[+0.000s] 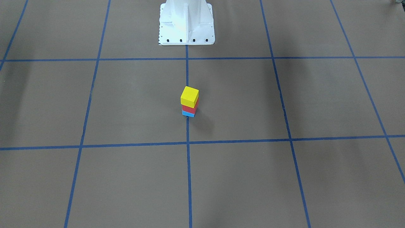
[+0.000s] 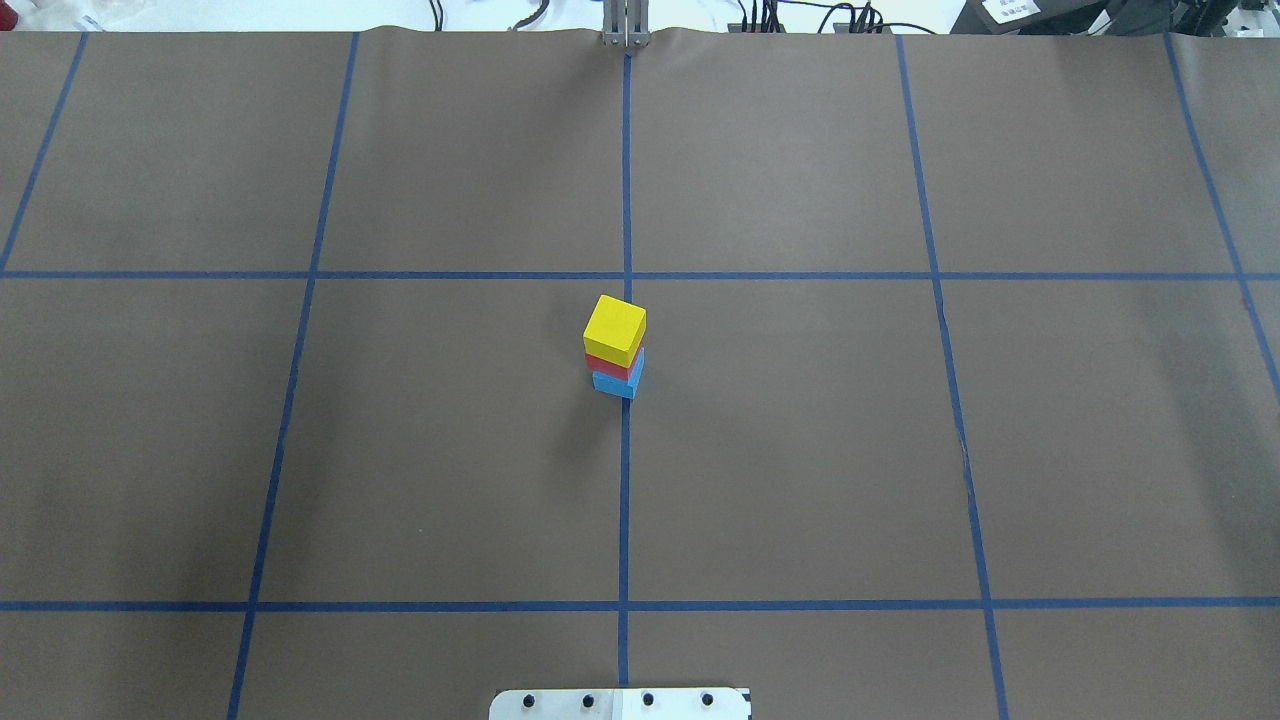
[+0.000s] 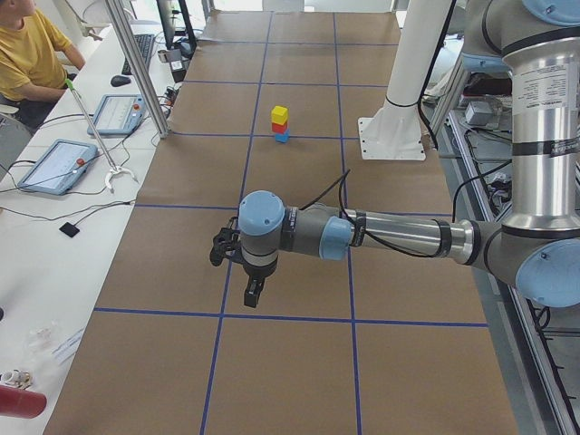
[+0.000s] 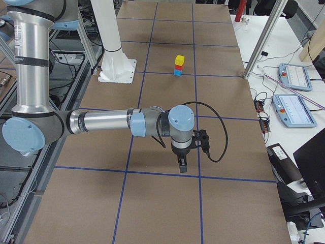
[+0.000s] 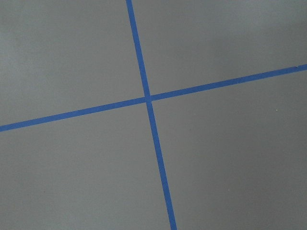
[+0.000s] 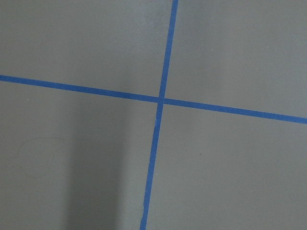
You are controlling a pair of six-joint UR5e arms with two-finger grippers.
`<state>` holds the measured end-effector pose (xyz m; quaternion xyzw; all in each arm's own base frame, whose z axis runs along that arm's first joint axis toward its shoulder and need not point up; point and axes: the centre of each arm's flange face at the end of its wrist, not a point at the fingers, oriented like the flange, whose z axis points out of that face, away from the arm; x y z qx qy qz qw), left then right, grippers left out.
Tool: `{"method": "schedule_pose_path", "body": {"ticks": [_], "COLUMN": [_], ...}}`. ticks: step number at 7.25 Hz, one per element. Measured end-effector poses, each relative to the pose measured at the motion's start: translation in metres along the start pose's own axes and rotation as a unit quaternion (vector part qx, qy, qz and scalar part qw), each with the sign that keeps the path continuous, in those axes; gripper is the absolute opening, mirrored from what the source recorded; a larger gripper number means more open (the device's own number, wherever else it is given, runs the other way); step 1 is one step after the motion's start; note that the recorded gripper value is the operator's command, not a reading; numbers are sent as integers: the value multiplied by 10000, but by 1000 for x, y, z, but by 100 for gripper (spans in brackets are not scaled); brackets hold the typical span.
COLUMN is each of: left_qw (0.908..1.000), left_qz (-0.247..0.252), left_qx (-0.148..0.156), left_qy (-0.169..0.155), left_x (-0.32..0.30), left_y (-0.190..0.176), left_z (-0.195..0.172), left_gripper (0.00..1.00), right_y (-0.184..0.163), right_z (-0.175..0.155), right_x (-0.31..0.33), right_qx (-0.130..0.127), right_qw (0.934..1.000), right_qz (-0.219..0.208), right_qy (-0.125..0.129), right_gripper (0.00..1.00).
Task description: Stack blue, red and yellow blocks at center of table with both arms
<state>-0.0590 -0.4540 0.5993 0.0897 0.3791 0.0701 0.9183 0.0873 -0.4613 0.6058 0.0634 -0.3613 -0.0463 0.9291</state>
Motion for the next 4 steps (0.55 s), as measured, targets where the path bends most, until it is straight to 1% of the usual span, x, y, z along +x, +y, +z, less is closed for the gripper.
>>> {"method": "schedule_pose_path", "body": {"ticks": [4], "left_qw": [10000], "left_qz": [-28], "left_qx": [-18], "left_qy": [-7], "left_x": [-2], "left_y": [1], "left_z": [2], "left_gripper": [100], "right_y": [0], "right_z": [-1], "right_x": [-1], "right_qx": [16], "right_qw": [10000], "right_qz": [-15], "right_qy": [2], "right_gripper": [100]}}
